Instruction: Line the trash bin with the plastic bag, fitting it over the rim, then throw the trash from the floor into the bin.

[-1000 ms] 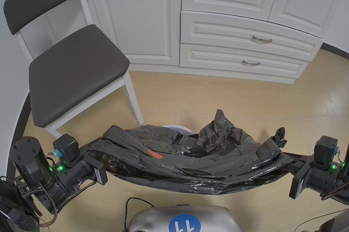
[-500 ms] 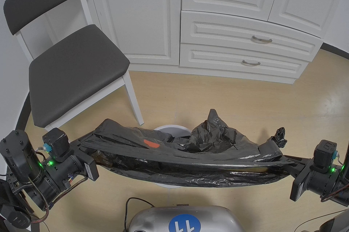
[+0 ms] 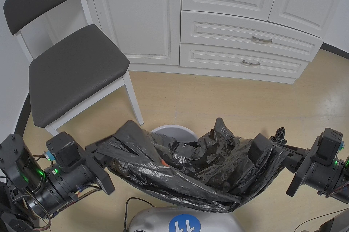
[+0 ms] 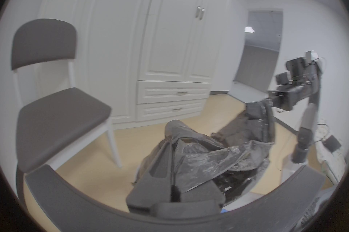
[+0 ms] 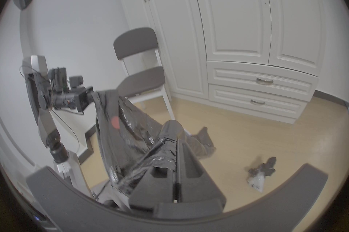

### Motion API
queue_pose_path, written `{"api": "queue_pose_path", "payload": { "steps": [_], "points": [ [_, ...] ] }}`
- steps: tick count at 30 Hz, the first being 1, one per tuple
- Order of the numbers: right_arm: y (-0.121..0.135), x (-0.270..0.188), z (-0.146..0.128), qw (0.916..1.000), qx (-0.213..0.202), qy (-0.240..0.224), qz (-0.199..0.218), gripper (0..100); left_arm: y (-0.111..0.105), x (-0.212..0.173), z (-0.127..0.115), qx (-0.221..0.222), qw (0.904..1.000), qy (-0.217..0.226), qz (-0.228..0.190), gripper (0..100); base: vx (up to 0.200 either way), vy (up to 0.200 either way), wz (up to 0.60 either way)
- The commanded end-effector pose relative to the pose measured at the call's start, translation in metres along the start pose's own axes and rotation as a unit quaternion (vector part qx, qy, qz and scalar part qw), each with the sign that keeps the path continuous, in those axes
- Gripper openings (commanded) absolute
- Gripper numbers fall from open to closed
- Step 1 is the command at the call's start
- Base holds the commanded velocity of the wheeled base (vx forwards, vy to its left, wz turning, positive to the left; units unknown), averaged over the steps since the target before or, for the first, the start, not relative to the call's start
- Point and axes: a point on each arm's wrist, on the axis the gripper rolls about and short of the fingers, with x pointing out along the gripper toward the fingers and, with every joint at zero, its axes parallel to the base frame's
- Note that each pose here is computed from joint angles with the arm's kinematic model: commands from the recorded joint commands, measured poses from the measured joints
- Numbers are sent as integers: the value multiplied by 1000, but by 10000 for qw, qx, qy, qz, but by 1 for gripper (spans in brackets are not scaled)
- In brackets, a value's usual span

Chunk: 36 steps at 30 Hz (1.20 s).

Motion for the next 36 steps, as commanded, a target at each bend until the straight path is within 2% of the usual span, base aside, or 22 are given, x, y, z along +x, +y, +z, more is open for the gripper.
{"api": "queue_pose_path", "payload": {
  "steps": [1,3,5,7,10,13,17,25,28,36],
  "points": [
    [11,12,-6,9990,219,-127,368,0,-14,2,1,-26,9954,-72,-957,0,0,0,0],
    [20,17,-5,9969,476,-244,582,0,-17,3,1,-64,9918,-88,-1277,0,0,0,0],
    [24,19,-5,9955,598,-288,683,0,-18,4,2,-117,9904,-94,-1375,0,0,0,0],
    [41,25,-7,9898,880,-390,1052,0,-26,12,2,-448,9866,-29,-1568,0,0,0,0],
    [54,32,-13,9861,946,-474,1282,0,-33,18,1,-802,9825,-103,-1675,0,0,0,0],
    [61,41,-25,9856,942,-454,1326,0,-33,21,-1,-875,9819,-269,-1656,0,0,0,0],
    [68,56,-41,9864,948,-391,1287,0,-34,21,-8,-863,9823,-201,-1647,0,0,0,0],
    [75,84,-62,9817,1383,-484,1220,0,-34,23,-11,-858,9828,-125,-1631,0,0,0,0],
    [75,96,-74,9819,1502,-277,1120,0,-33,23,-10,-853,9833,-158,-1601,0,0,0,0],
    [73,107,-79,9760,1886,-168,1076,0,-32,23,-10,-829,9864,-173,-1411,0,0,0,0]
  ]
}}
